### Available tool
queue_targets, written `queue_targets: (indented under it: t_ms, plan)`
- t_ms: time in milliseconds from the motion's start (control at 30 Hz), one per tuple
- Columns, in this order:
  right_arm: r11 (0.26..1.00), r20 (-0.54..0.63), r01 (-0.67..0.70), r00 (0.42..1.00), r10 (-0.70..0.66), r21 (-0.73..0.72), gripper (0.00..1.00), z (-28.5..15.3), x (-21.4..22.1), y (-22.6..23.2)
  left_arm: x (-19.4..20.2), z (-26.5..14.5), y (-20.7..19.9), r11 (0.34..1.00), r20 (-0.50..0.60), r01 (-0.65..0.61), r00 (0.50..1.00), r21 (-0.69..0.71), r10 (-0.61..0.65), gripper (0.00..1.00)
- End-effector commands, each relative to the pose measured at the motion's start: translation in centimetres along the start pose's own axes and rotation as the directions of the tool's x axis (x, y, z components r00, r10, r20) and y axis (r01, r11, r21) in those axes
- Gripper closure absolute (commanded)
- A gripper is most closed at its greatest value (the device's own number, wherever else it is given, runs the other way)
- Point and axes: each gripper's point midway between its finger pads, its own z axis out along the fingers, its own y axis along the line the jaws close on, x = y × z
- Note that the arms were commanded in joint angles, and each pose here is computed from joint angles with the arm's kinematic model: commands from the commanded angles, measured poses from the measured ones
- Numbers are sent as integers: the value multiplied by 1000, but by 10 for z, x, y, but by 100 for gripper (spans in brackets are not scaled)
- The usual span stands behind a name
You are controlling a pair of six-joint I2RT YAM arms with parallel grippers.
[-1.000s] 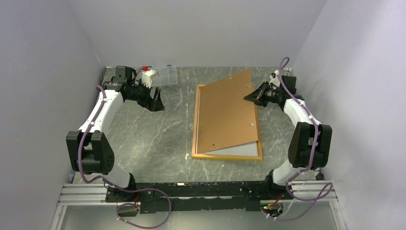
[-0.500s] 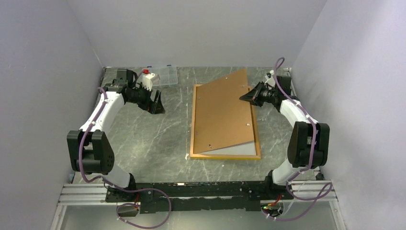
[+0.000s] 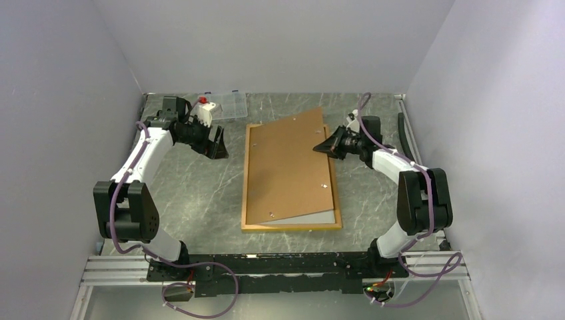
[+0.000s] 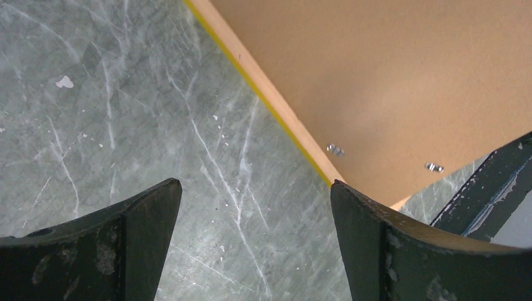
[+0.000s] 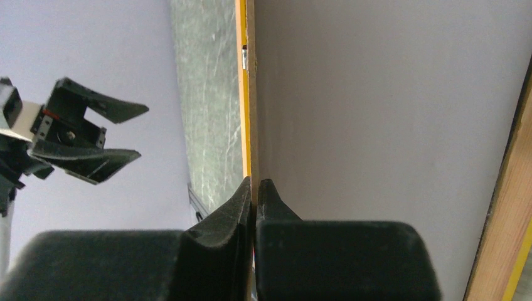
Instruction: Put the photo into the frame
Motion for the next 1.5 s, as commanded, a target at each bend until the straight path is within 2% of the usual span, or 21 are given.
queue_targets:
  t_ms: [0, 133, 233, 433, 600, 767, 1033, 1067, 1133, 1233, 1267, 1333, 1400, 1467]
  plan:
    - [998, 2, 60, 998, -60, -32, 100, 13, 9, 14, -5, -2, 1, 1000, 8, -28, 1000, -10, 28, 6]
    - [998, -39, 70, 997, -70, 2, 100, 27, 22, 9, -2, -4, 0, 1000, -6, -29, 1000, -10, 29, 6]
    - [992, -54, 90, 995, -85, 88, 88, 34, 29, -1, -2, -6, 1, 999, -7, -38, 999, -21, 38, 6]
    - [941, -12, 163, 986, -167, 296, 46, 21, 18, -14, -3, -5, 3, 999, -12, -34, 999, -29, 33, 6]
    - [889, -24, 205, 977, -214, 410, 27, 13, 10, -19, -5, -5, 2, 999, -13, -28, 1000, -22, 28, 6]
    - [864, -49, 227, 972, -230, 449, 21, 14, 8, -23, -3, -5, 3, 999, -23, -25, 999, -24, 24, 6]
    - [839, -27, 253, 961, -275, 482, 19, 10, -5, -13, 2, -3, 5, 999, -30, -1, 1000, -34, 0, 6]
    - [829, -15, 265, 955, -296, 493, 17, 8, -8, -7, 2, -1, 6, 999, -33, 6, 999, -34, -7, 6]
    - [802, 1, 303, 935, -354, 515, 1, 4, -10, 11, 4, 2, 8, 999, -36, 17, 999, -37, -19, 6]
    - [780, 106, 367, 871, -479, 507, 0, -2, -24, 58, 6, 6, 12, 998, -30, 50, 998, -32, -51, 6]
    - [795, 156, 373, 854, -496, 479, 0, -3, -28, 72, 7, 8, 13, 997, -29, 67, 997, -23, -68, 6]
    - [842, 215, 327, 868, -447, 428, 0, -6, -29, 76, 10, 14, 13, 995, -35, 103, 994, 3, -103, 6]
    - [897, 207, 323, 896, -393, 303, 0, 1, -16, 82, 18, 22, 13, 989, -55, 148, 988, 29, -146, 7]
    - [908, 164, 358, 904, -395, 216, 0, 16, 6, 93, 29, 32, 10, 979, -77, 195, 979, 62, -190, 11]
